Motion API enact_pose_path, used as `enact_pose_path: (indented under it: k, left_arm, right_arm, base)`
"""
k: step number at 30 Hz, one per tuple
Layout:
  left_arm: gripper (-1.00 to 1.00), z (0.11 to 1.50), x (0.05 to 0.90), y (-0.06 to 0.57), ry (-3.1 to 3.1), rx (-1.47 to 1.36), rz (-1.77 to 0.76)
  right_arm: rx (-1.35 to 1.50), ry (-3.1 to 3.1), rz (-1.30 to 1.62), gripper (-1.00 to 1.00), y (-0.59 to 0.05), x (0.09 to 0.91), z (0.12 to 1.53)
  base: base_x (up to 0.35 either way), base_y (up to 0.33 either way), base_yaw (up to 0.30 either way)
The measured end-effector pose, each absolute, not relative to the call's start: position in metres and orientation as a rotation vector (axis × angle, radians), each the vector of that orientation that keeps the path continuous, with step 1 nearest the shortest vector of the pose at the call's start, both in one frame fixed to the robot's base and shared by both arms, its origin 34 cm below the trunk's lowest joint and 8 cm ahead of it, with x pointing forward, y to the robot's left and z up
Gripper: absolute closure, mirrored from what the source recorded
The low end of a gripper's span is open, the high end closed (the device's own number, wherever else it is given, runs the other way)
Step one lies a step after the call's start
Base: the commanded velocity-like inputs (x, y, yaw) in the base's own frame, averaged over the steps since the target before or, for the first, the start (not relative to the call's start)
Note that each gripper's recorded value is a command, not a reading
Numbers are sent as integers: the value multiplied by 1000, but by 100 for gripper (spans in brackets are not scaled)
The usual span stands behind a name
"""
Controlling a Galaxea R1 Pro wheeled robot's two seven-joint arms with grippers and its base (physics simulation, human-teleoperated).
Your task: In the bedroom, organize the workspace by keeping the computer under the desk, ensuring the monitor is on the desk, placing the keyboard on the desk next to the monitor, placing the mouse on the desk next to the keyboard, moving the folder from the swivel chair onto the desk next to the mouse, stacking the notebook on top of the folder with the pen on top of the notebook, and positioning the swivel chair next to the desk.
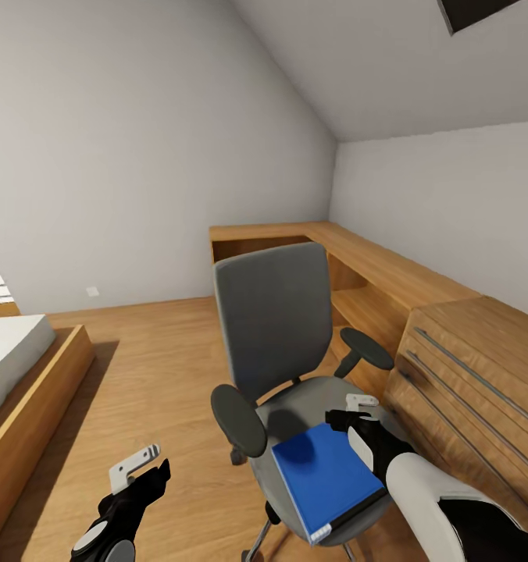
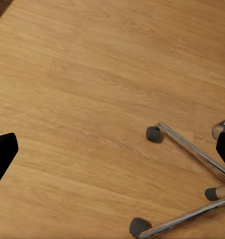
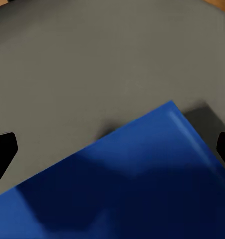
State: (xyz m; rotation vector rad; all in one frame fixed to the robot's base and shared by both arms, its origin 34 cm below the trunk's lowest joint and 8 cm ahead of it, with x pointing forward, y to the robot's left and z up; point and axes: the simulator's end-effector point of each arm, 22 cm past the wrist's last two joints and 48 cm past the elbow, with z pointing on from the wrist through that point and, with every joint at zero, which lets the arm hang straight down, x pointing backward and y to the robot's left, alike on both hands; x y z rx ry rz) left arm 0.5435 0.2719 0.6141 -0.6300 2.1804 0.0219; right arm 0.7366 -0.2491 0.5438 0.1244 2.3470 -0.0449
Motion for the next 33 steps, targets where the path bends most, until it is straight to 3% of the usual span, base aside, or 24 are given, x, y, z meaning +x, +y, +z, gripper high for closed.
enact_pose_path:
  k: [33]
  left_arm:
    - [-100,610,542,272,2190,-629,25]
  right_arm:
    - [122,2347,-45,-100,-249,737,544]
  base:
    - [-29,0,0]
